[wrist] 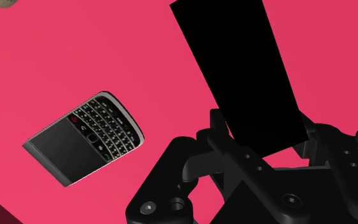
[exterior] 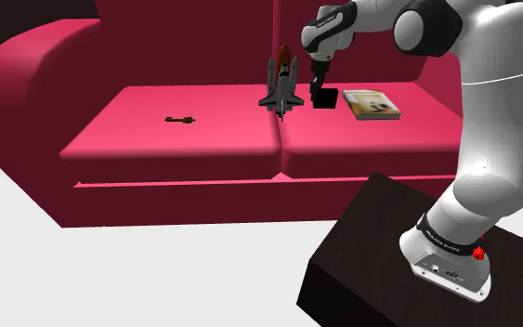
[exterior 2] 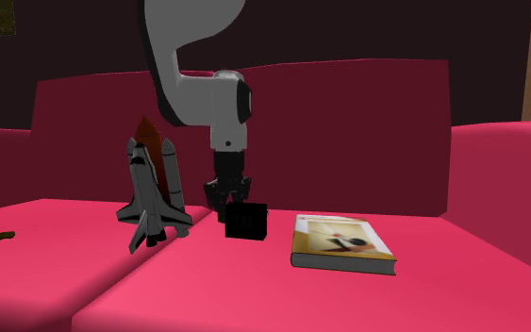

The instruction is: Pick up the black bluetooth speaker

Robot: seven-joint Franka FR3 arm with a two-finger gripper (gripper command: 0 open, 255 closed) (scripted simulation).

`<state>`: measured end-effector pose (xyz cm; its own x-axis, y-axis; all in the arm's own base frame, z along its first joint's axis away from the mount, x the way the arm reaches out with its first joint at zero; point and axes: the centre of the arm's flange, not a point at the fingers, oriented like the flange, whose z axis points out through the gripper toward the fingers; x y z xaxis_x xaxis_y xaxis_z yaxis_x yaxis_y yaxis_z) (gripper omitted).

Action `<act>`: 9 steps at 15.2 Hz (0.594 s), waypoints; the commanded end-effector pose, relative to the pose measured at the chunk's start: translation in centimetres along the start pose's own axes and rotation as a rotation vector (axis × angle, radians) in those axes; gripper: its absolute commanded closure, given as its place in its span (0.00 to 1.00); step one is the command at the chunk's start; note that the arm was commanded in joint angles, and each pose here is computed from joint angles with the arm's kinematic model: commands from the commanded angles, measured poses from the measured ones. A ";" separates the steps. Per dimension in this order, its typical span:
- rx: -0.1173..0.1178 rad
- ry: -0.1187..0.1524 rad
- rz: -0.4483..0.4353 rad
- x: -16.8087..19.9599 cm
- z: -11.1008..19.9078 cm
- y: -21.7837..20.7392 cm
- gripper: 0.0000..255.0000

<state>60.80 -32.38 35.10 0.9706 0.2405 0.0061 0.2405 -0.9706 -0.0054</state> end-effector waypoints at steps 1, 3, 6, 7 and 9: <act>0.000 0.000 0.000 0.0 -0.9 0.0 1.00; 0.000 0.000 0.000 0.0 -2.0 0.0 1.00; 0.000 0.000 0.000 0.0 -3.5 0.0 1.00; 0.000 0.000 0.000 0.0 -4.1 0.0 1.00; 0.000 0.000 0.000 0.0 -5.1 0.0 1.00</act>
<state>60.81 -32.43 39.76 0.9706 0.2404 0.0065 0.2405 -0.9706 -0.0051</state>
